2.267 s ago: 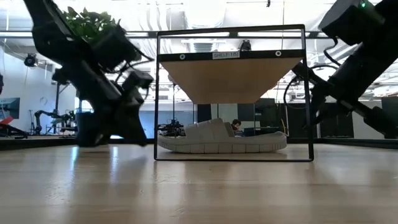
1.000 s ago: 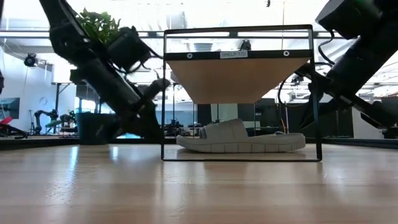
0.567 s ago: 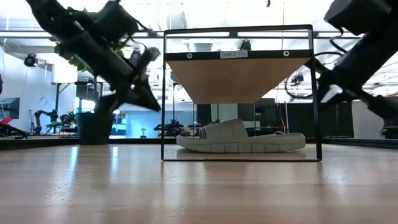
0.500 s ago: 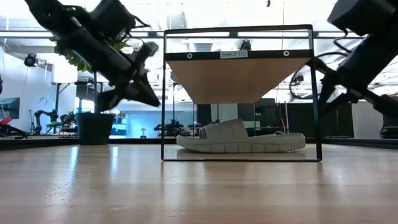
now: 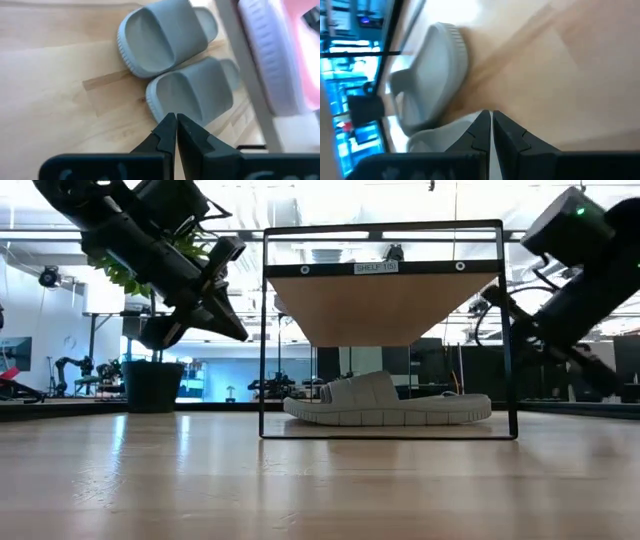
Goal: Pick and place slides into the shelf
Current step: Adjust the pink and gray slides on and under the shelf
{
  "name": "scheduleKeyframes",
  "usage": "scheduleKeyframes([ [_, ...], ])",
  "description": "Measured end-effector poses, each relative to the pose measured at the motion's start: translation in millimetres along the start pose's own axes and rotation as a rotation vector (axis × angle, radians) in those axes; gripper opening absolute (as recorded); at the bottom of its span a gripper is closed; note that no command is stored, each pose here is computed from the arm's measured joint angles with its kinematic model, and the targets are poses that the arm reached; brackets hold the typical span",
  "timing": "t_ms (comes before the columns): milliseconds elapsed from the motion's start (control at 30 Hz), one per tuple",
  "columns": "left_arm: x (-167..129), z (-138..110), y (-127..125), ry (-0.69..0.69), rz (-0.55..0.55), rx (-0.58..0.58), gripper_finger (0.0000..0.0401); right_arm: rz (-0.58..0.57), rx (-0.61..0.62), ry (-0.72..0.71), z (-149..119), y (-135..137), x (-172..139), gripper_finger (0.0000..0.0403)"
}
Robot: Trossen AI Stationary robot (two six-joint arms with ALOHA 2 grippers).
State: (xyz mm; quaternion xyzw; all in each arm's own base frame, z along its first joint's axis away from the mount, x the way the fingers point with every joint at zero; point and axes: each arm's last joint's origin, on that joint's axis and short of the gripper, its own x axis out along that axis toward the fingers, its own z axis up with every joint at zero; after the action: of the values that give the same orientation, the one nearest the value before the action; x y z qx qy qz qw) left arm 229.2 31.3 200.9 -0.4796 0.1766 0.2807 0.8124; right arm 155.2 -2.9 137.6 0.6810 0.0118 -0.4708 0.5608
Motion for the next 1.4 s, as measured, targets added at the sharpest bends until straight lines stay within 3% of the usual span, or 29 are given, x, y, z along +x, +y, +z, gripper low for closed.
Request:
scheduleKeyframes([
  [167, 0.8, 4.7, -0.1, -0.012, -0.007, -0.014, 0.0000, 0.116, 0.029, -0.040, 13.1, 14.6, 14.2, 0.0009],
  [533, -0.7, 5.4, -0.8, 0.008, -0.027, -0.016, 0.0000, 0.063, 0.103, -0.187, 69.2, 42.2, 40.5, 0.0009],
  [733, -0.6, 6.1, -0.5, 0.009, -0.027, -0.017, 0.0000, 0.006, 0.055, -0.121, 82.8, 68.0, 67.2, 0.0009],
  [933, -0.4, 6.2, -0.4, 0.060, -0.053, -0.021, 0.0000, -0.098, 0.098, -0.043, 90.0, 67.0, 98.8, 0.0009],
  [1167, -0.3, 7.0, -0.6, 0.064, -0.057, -0.064, 0.0000, -0.037, 0.111, 0.090, 102.2, 63.5, 122.4, 0.0009],
  [1400, 0.0, 9.6, 0.1, -0.003, -0.022, -0.130, 0.0000, -0.020, -0.016, 0.167, 110.4, 63.5, 120.2, 0.0009],
])
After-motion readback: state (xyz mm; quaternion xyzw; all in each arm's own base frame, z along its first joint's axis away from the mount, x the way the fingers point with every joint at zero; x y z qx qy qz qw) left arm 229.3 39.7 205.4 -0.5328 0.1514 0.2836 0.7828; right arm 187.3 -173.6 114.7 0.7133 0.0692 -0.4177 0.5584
